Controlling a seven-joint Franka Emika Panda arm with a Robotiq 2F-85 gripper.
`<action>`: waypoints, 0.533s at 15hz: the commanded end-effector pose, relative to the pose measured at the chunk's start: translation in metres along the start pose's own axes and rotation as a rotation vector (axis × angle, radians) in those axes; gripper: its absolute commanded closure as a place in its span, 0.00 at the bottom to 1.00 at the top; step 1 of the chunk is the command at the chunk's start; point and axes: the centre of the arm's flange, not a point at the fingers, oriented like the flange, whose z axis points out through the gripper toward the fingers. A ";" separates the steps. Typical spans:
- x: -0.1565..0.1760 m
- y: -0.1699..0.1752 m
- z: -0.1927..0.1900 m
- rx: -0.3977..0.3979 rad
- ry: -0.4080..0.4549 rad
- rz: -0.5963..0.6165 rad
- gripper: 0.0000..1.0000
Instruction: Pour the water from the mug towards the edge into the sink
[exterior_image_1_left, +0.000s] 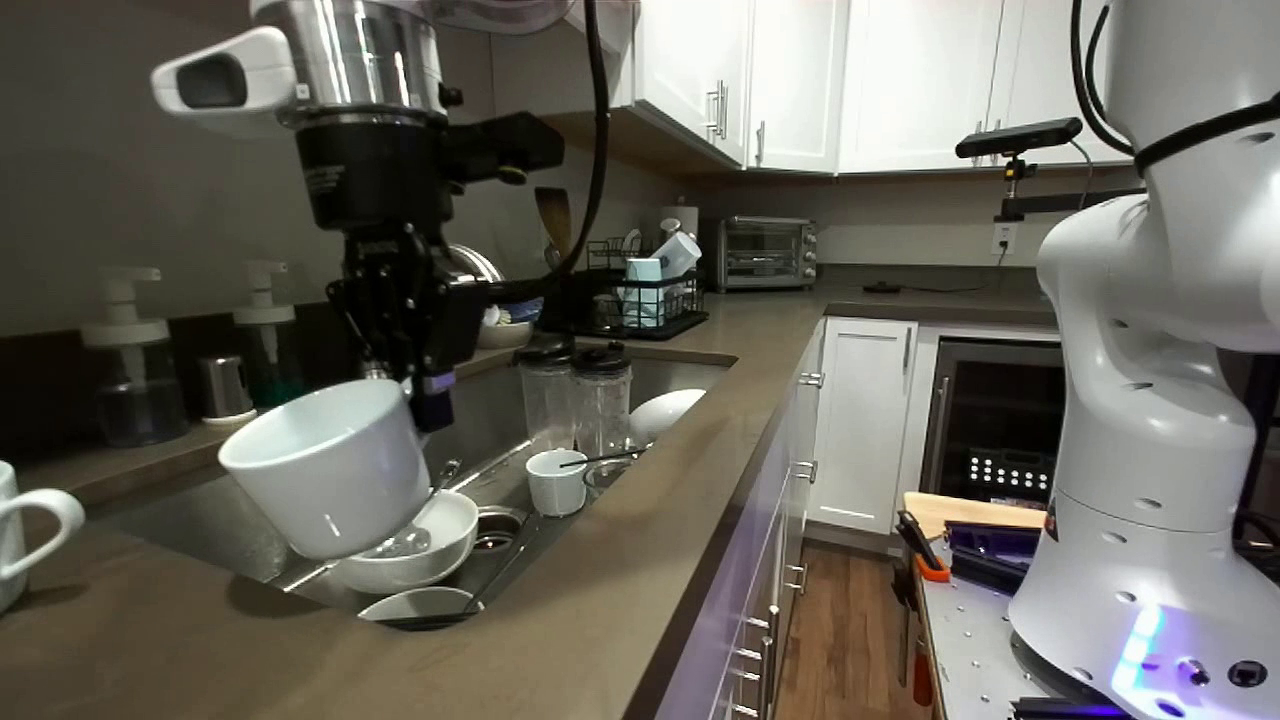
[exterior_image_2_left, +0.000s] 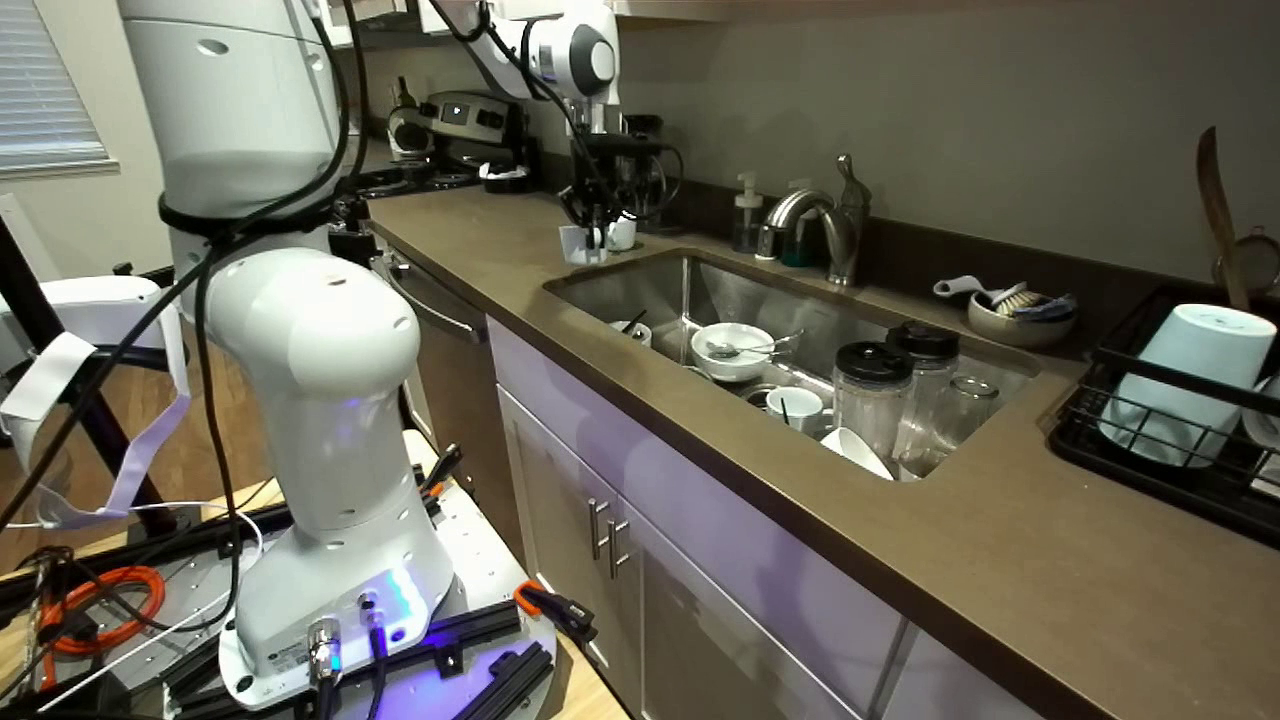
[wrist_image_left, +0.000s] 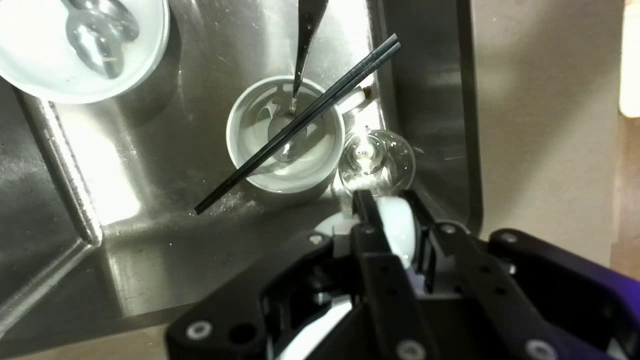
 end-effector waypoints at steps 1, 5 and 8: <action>-0.022 -0.019 -0.012 -0.009 0.018 0.040 0.93; -0.034 -0.020 -0.013 -0.014 -0.014 0.059 0.93; -0.047 -0.014 -0.018 -0.020 -0.051 0.076 0.93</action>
